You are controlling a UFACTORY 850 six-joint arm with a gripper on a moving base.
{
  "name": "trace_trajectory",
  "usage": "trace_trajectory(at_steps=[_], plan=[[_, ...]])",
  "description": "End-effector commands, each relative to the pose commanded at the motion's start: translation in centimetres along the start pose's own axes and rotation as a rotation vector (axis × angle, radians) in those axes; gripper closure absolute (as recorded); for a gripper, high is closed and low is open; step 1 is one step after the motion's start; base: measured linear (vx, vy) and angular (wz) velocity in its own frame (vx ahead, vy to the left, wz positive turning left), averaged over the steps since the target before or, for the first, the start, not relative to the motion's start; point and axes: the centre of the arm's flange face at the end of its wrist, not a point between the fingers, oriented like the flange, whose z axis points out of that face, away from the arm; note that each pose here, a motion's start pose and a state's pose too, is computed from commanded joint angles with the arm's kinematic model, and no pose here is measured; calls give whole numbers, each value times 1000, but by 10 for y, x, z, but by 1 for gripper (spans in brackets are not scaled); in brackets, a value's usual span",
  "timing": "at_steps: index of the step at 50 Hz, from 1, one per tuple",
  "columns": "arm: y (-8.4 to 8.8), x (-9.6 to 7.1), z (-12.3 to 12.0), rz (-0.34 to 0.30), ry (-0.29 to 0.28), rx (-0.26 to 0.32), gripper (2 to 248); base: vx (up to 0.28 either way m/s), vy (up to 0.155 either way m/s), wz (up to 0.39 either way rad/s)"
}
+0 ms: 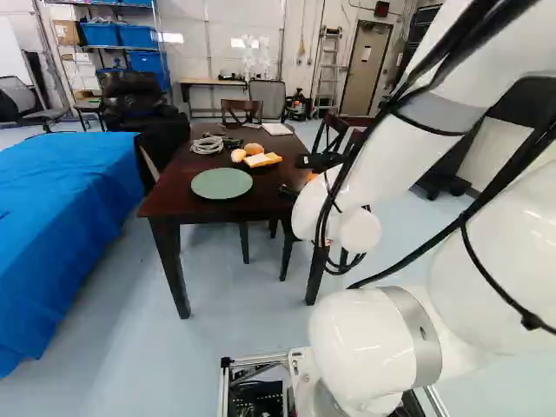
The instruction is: Move the croissant to the empty plate
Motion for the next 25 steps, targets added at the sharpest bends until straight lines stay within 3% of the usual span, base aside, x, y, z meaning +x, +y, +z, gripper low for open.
trace_trajectory(at_steps=[25], plan=[[0,36,29,0,38,0,3,0,0,0]])
